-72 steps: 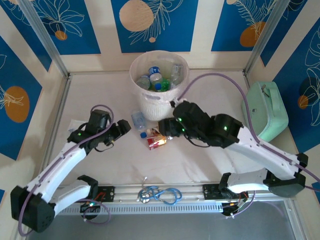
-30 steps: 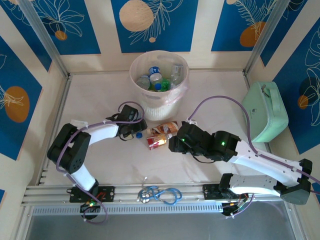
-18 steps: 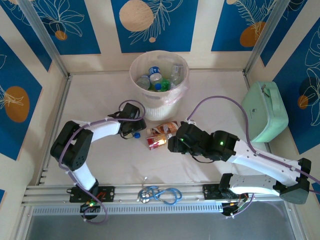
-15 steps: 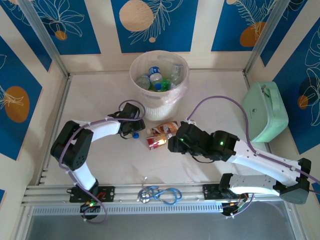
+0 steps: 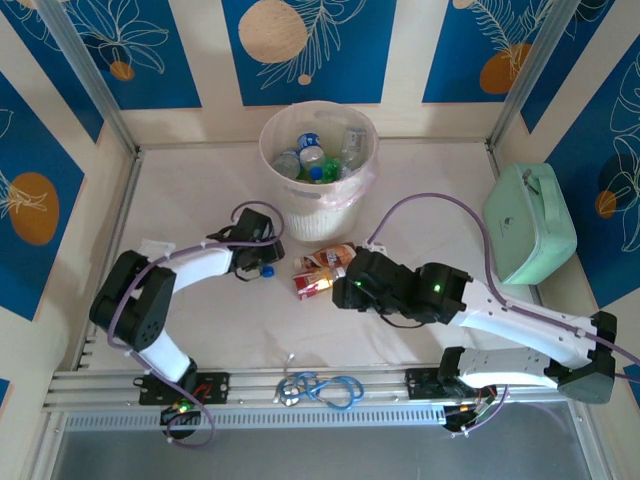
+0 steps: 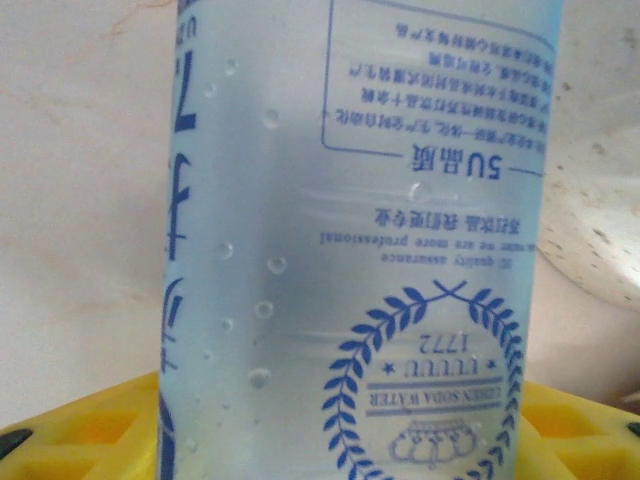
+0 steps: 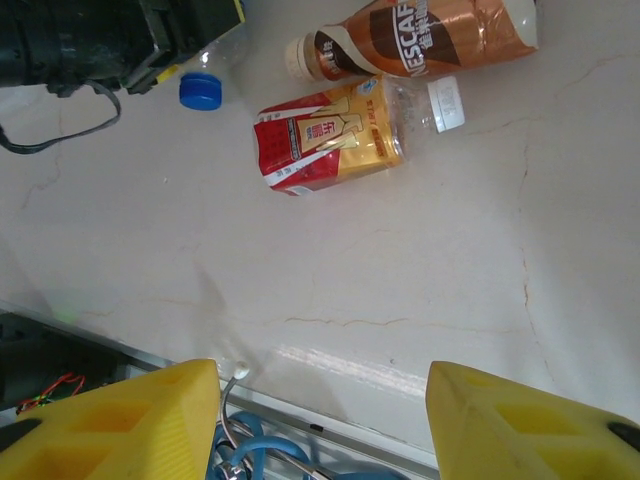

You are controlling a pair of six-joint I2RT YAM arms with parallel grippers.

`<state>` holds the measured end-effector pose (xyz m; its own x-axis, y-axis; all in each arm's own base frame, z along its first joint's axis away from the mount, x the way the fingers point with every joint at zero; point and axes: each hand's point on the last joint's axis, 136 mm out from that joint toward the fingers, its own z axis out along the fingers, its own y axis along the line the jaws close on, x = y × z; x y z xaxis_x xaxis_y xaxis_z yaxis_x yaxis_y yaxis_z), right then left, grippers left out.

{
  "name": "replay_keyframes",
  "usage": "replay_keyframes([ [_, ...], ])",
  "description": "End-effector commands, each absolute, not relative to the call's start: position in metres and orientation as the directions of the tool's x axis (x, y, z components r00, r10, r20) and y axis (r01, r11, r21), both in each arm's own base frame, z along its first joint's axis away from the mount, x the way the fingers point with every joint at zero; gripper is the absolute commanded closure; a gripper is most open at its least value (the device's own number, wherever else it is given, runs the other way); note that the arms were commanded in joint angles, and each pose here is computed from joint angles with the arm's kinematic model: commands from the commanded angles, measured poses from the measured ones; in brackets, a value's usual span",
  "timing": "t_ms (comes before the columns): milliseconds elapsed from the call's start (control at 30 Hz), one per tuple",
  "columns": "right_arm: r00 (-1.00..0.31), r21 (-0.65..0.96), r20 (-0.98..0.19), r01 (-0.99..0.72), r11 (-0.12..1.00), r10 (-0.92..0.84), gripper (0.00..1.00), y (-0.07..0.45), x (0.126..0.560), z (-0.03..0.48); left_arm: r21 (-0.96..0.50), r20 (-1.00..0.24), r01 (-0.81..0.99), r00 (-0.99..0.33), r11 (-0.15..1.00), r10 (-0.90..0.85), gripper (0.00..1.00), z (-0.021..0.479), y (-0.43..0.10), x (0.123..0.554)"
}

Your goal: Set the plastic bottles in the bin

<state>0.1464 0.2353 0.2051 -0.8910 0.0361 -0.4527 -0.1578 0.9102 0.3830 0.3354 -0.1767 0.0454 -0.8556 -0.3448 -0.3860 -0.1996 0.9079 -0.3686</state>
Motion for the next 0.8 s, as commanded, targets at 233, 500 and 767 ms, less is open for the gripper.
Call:
replay_keyframes([
  [233,-0.897,0.526,-0.443,-0.258,0.810,0.002,0.43,0.294,0.134,0.230,-0.740,-0.209,-0.295,-0.753,0.605,-0.623,0.50,0.131,-0.183,0.292],
  [500,-0.904,0.734,-0.427,-0.333,0.592,0.020,0.44,0.351,0.135,0.273,-0.950,-0.006,-0.215,-0.715,0.227,-0.699,0.48,0.229,-0.199,0.277],
  [767,-0.898,0.772,-0.437,-0.344,0.534,0.053,0.42,0.371,0.157,0.297,-0.979,0.116,-0.199,-0.709,0.040,-0.695,0.48,0.266,-0.202,0.271],
])
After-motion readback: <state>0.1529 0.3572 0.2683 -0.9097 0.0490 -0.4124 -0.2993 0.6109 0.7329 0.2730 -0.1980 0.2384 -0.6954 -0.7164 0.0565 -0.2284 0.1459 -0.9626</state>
